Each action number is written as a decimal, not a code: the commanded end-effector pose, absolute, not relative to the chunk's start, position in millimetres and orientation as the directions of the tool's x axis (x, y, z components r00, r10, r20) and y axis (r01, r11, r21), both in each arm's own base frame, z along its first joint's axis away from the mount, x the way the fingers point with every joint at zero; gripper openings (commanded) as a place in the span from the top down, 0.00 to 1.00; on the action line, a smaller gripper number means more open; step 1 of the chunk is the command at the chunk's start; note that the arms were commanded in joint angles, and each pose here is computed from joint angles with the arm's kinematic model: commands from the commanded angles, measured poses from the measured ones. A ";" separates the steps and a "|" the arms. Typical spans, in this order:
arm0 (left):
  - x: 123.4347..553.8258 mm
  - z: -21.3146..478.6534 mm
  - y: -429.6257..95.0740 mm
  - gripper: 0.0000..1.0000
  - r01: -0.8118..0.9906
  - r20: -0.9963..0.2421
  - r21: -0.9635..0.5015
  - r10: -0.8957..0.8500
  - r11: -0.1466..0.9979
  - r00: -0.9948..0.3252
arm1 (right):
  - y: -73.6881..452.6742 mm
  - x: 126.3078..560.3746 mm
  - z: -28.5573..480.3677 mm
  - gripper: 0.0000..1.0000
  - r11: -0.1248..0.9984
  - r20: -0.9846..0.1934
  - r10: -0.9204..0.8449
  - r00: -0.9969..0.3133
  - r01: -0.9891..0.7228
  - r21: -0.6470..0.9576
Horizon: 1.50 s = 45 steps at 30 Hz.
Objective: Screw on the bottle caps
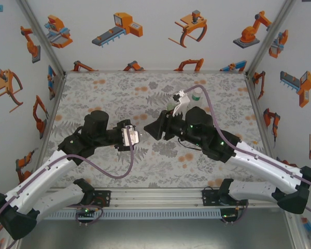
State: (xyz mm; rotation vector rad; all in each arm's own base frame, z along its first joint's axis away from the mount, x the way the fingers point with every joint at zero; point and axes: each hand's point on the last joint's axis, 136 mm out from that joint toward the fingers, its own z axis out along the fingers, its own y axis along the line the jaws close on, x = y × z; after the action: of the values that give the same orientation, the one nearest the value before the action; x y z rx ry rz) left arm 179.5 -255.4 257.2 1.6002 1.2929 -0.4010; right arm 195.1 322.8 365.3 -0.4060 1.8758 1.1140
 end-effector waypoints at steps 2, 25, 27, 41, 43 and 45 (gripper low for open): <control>169.9 260.7 -260.3 1.00 0.881 -0.768 0.472 0.505 0.031 0.393 | 315.7 175.3 389.9 0.49 0.480 -0.980 -0.053 -0.190 -0.866 0.142; 133.9 258.4 -267.1 1.00 0.908 -0.805 0.391 0.421 -0.152 0.418 | 319.3 92.9 361.0 0.49 -0.184 -0.787 -0.298 0.541 -0.841 -0.509; 133.9 258.3 -267.1 1.00 0.908 -0.805 0.390 0.422 -0.152 0.417 | 320.5 88.5 360.2 0.50 -0.205 -0.795 -0.282 0.538 -0.843 -0.497; 131.4 259.2 -267.4 1.00 0.908 -0.810 0.387 0.412 -0.162 0.419 | 325.4 99.5 348.0 0.57 -0.176 -0.790 -0.323 0.521 -0.853 -0.491; 131.3 259.4 -267.4 1.00 0.908 -0.810 0.388 0.411 -0.161 0.419 | 325.8 99.0 347.0 0.56 -0.179 -0.791 -0.323 0.519 -0.854 -0.488; 131.0 259.3 -267.5 1.00 0.908 -0.810 0.388 0.411 -0.162 0.419 | 326.0 98.4 345.0 0.56 -0.185 -0.792 -0.326 0.516 -0.856 -0.482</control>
State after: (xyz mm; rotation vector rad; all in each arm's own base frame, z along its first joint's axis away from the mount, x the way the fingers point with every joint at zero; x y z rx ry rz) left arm 138.6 -264.8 245.5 1.7435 1.2131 -0.6529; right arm 97.9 324.2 347.5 -1.7475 1.0034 0.6602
